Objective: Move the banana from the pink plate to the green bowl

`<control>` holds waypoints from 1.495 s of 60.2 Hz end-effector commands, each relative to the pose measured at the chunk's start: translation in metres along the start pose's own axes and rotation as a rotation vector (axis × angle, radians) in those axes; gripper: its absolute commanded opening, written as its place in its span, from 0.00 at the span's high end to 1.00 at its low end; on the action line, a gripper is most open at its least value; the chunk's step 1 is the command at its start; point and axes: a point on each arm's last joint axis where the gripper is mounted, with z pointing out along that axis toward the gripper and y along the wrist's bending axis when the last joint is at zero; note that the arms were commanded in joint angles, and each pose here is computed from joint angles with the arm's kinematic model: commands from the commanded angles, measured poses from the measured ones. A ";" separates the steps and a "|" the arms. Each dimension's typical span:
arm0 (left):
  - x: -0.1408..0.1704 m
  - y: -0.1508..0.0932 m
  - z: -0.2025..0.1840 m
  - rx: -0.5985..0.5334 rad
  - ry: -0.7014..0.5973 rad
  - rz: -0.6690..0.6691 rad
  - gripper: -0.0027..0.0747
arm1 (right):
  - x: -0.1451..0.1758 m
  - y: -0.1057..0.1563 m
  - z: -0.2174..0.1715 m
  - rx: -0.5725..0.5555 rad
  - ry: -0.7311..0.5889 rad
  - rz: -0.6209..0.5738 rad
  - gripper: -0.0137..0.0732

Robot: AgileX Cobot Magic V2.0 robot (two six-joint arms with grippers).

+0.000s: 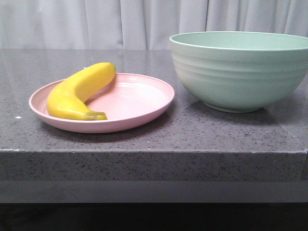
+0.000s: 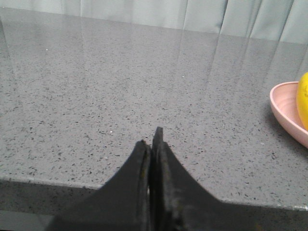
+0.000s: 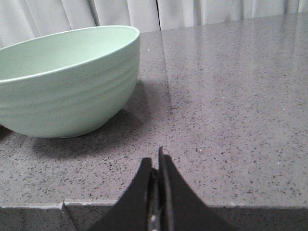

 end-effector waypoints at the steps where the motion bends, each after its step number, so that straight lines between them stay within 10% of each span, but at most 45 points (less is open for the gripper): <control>1: -0.008 0.000 -0.002 0.003 -0.105 -0.009 0.99 | -0.007 0.000 -0.002 0.004 -0.094 -0.011 0.91; 90: -0.045 -0.003 -0.012 0.011 -0.262 0.009 0.99 | -0.028 0.005 -0.008 -0.010 -0.123 -0.013 0.91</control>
